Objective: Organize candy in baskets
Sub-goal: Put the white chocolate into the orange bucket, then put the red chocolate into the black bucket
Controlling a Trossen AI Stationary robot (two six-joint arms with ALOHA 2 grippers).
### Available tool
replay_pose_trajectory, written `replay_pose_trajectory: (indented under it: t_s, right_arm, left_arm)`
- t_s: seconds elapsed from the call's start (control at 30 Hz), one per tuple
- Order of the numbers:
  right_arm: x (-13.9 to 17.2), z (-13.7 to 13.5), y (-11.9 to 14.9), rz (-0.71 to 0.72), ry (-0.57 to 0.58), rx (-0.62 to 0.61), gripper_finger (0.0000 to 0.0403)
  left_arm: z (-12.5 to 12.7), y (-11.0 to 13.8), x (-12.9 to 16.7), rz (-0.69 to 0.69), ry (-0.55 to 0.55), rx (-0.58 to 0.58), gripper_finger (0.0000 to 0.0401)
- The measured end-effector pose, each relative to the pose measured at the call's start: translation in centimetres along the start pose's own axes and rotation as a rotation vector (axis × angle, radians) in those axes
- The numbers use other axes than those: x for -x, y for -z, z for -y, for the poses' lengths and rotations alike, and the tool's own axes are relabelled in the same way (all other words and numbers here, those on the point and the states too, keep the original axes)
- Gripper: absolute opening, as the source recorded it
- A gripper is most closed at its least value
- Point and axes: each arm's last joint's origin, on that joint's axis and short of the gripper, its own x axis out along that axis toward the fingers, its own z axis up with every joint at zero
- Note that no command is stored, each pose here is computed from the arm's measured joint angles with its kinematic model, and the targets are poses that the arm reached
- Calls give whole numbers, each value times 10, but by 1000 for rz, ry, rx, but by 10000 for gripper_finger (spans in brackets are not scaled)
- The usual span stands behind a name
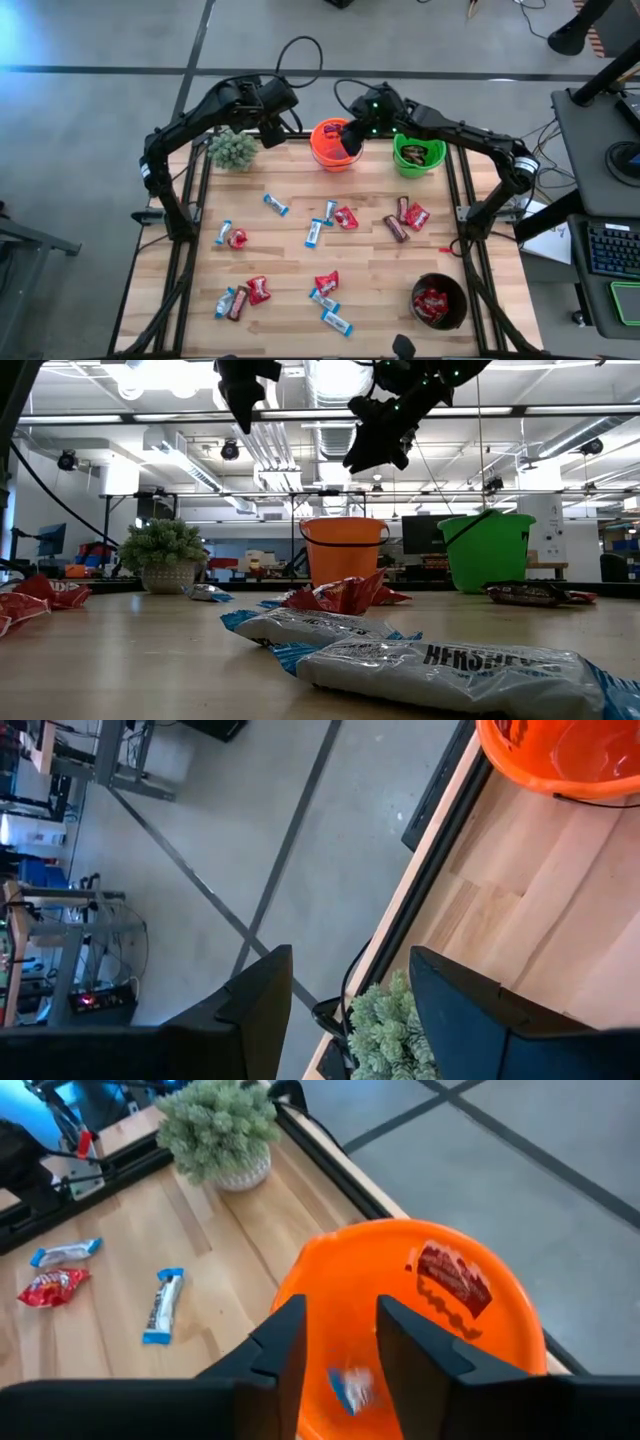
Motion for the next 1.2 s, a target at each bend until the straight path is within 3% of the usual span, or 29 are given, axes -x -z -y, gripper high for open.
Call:
replay_pose_trajectory:
  t_s: [0.27,0.53,0.8,1.2]
  right_arm:
    - [15,-3,-5,35,-8,19,152]
    - [50,-10,-13,100,-23,29,148]
    - [73,-20,-1,-21,-174,-12,144]
    - [78,-43,15,-162,-213,52,154]
  left_arm:
    - [0,0,0,-2,0,-24,184]
    - [1,0,0,1,16,-25,184]
    - [1,0,0,1,17,-25,185]
    - [1,0,0,4,17,-15,185]
